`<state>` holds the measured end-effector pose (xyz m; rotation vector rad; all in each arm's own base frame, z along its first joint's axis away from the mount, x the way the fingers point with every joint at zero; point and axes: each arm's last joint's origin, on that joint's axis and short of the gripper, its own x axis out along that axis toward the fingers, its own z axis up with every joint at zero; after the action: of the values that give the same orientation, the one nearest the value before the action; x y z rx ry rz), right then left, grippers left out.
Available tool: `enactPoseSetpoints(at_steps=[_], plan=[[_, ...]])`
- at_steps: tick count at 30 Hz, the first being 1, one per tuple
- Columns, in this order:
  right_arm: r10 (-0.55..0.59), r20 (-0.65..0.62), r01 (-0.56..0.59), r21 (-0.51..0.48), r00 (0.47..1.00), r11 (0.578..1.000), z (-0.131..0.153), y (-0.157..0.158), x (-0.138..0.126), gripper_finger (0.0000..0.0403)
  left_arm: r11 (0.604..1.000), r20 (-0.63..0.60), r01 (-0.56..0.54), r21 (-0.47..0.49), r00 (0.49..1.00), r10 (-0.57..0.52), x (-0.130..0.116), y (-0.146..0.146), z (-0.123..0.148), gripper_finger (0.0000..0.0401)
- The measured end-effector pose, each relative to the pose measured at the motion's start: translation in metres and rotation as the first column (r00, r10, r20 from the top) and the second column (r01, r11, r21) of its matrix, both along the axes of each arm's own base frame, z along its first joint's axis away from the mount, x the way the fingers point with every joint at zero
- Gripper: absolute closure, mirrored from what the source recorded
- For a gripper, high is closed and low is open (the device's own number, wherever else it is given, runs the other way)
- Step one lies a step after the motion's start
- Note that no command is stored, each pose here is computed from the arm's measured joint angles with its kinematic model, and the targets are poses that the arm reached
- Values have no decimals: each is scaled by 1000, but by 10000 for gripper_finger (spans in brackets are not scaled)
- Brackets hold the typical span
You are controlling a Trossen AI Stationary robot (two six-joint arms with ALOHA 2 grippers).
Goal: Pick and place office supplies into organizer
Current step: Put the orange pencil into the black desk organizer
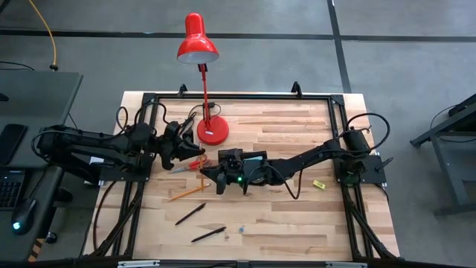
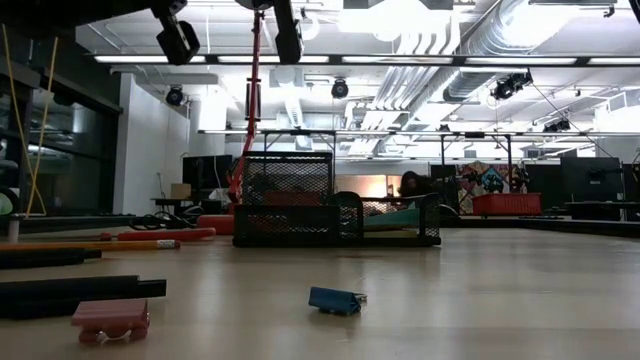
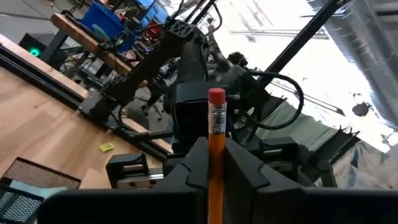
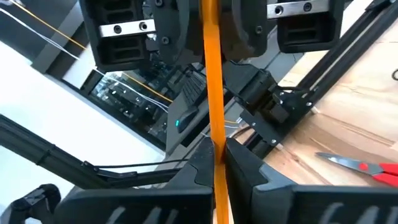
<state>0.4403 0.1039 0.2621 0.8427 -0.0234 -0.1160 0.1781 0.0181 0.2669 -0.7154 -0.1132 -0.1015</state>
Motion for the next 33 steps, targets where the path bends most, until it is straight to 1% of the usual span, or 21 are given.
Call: enactPoseSetpoints(at_steps=[2,5,9,12,15,19,23,26,29,31,33], plan=[[-1,-4,1,0,1000,1000,0,0,0,403,1000,-2,3,5,1000,-3,0,0,0,381],[1,-10,-1,-2,1000,1000,-1,0,0,403,1000,0,1,29,1000,-1,0,0,0,391],[10,-14,-10,-8,1000,1000,-1,0,0,403,998,6,-3,57,1000,3,0,0,0,392],[23,-14,-23,11,1000,1000,-2,0,0,394,997,8,-4,74,1000,4,0,0,1,392],[36,-29,-34,59,999,998,-3,1,0,367,997,6,-5,80,1000,4,0,0,0,392],[58,-89,-49,97,994,994,-9,7,-2,313,995,8,-23,96,1000,22,-1,0,0,392],[72,-150,-55,115,986,992,-16,13,-5,260,991,10,-42,128,999,41,-1,1,0,392],[89,-206,-58,151,974,987,-19,21,-10,228,983,20,-65,170,998,63,-2,1,1,392],[101,-262,-54,180,960,982,-16,34,-21,207,967,21,-102,231,995,100,-2,2,1,392],[98,-302,-39,197,948,980,-14,44,-30,198,957,18,-139,256,990,139,-2,5,0,392],[91,-337,-19,211,937,977,-13,55,-39,194,943,-17,-169,286,983,181,-1,9,-4,392]])
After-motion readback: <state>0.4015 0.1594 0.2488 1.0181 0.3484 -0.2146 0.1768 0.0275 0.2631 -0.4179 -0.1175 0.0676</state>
